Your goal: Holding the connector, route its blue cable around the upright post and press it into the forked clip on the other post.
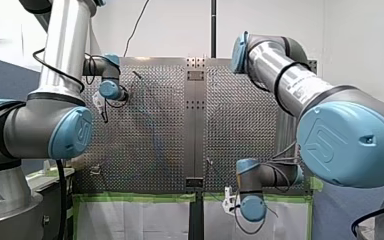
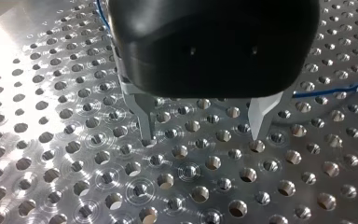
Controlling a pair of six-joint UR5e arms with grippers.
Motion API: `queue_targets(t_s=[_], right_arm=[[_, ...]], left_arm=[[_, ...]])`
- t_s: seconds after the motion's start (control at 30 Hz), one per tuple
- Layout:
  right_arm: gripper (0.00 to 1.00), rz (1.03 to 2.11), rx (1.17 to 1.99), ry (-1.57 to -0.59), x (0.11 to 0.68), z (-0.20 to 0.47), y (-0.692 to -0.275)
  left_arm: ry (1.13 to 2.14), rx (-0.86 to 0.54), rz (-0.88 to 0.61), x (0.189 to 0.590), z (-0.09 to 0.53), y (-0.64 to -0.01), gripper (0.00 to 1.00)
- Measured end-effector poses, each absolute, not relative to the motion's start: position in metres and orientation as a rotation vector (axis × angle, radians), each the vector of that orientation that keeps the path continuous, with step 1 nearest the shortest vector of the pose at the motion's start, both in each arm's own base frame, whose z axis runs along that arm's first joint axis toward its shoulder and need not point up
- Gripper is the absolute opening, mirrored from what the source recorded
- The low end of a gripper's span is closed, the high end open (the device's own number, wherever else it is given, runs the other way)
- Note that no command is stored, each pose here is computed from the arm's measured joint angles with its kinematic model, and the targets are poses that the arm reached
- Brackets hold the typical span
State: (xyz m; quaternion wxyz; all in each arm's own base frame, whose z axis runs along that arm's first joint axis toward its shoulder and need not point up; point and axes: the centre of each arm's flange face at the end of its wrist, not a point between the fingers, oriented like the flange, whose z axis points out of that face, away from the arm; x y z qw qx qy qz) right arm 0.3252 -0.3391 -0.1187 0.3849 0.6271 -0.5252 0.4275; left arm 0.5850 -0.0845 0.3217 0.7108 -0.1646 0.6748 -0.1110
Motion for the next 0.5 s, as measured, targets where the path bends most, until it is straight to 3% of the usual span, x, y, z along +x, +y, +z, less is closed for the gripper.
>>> queue_targets(t_s=[0.5], right_arm=[[0.16,1.2,1.555,-1.325,0.324,-0.06,-0.394]], left_arm=[[1.5,-0.382,-0.237,0.581,0.314,-0.085,1.0]])
